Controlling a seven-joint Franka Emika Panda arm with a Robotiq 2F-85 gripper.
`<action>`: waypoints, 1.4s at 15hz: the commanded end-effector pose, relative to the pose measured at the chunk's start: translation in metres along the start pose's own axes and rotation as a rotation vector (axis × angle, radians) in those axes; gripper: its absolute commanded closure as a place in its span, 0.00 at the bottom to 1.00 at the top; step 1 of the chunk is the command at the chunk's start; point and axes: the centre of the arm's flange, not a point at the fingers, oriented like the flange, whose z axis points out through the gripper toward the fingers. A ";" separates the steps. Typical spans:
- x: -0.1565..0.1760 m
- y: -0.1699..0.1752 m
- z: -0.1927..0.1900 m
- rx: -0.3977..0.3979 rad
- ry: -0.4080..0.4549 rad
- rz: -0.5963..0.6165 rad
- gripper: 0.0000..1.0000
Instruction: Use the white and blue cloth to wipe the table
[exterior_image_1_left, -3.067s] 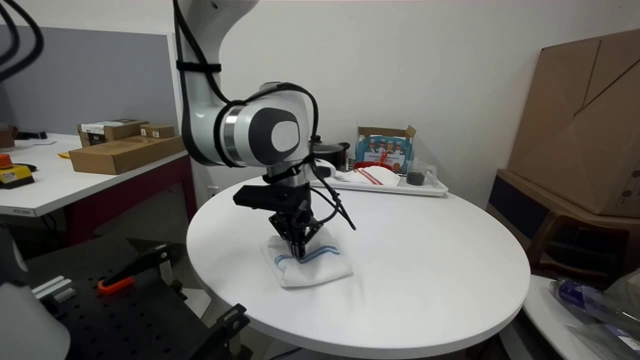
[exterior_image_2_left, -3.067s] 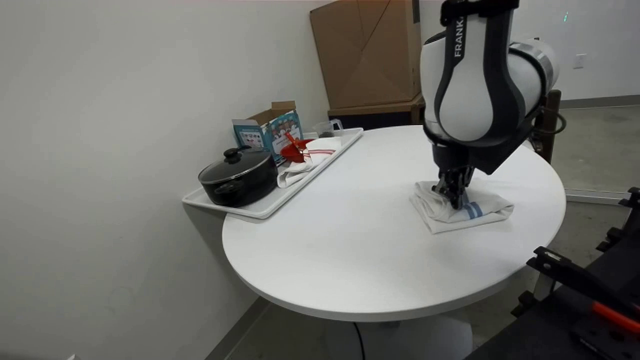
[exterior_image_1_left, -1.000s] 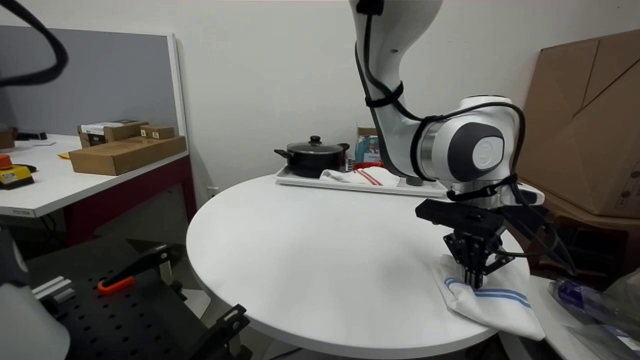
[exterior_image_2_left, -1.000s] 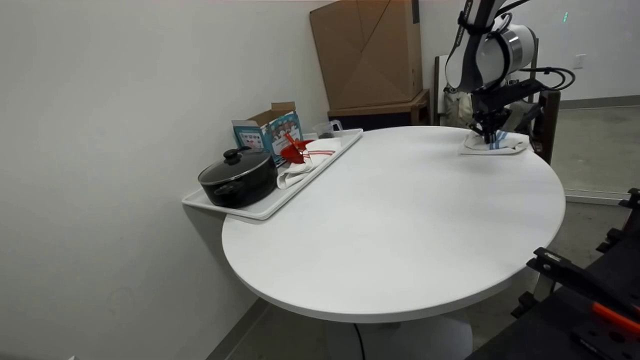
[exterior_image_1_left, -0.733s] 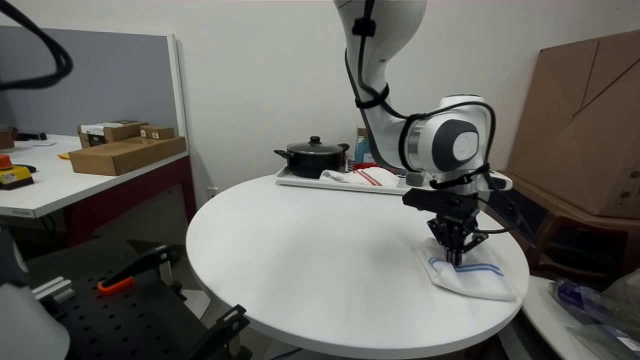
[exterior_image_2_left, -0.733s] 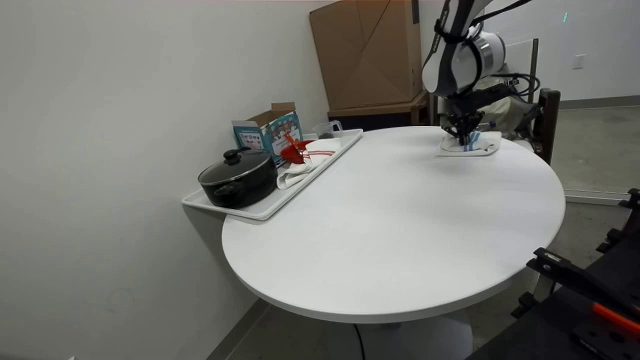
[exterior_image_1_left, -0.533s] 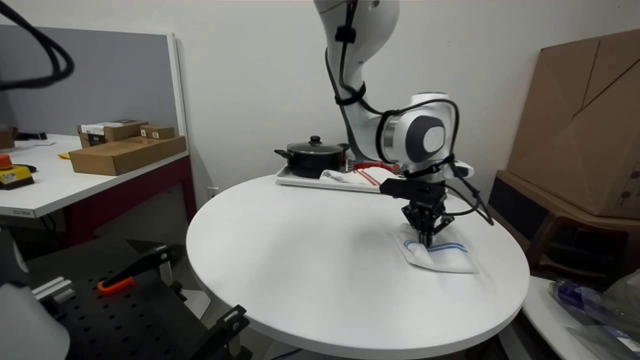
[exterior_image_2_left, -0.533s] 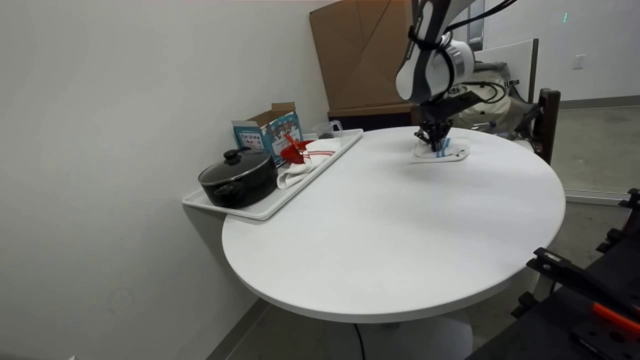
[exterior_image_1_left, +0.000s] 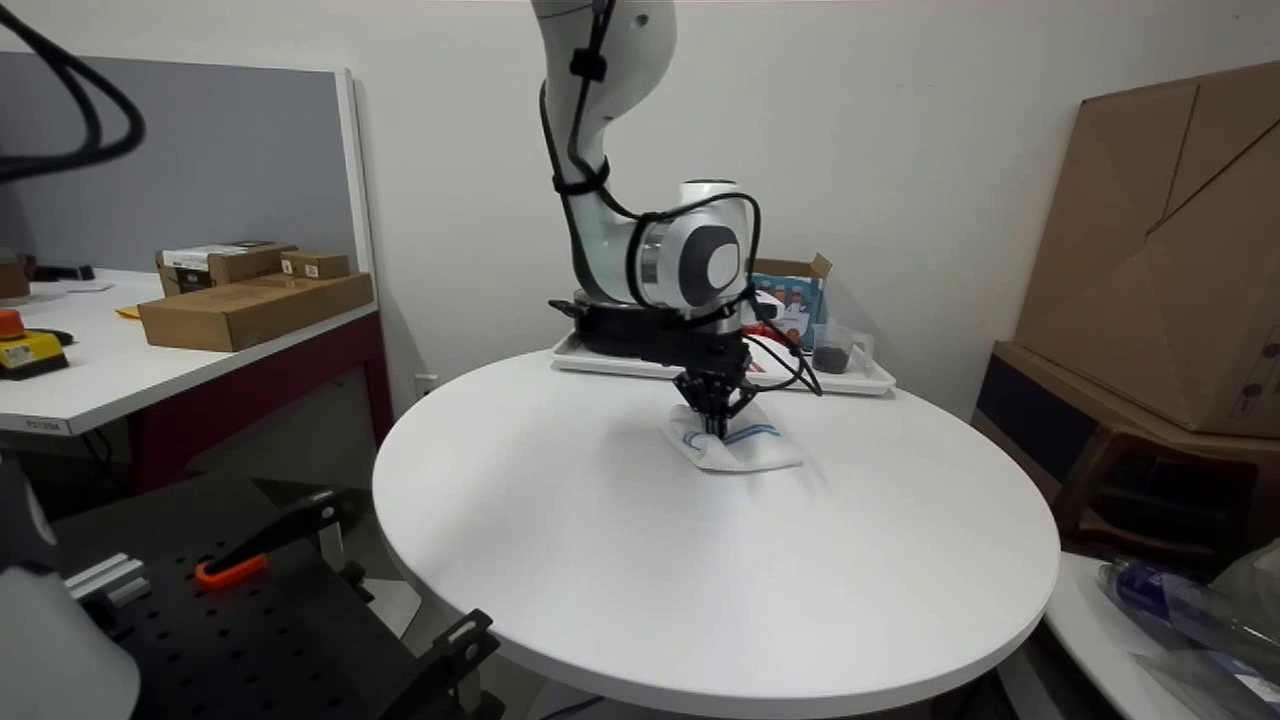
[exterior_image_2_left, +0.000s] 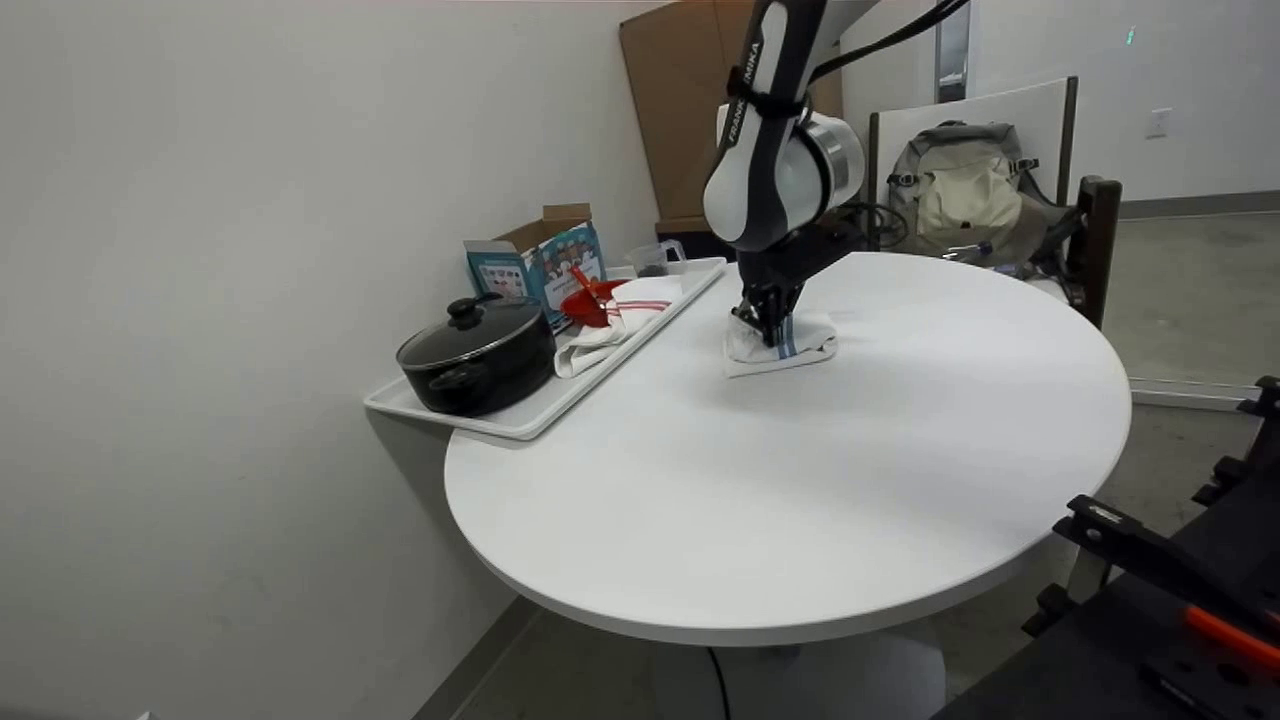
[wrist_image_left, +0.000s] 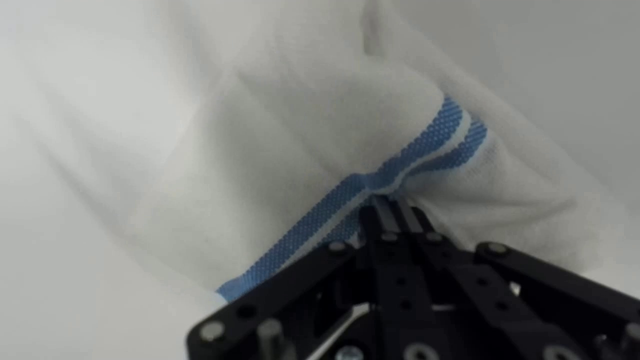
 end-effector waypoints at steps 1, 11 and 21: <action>-0.056 -0.055 -0.004 0.080 -0.018 -0.126 1.00; -0.174 -0.158 -0.042 0.273 -0.084 -0.390 1.00; -0.232 -0.079 -0.046 0.216 -0.175 -0.289 1.00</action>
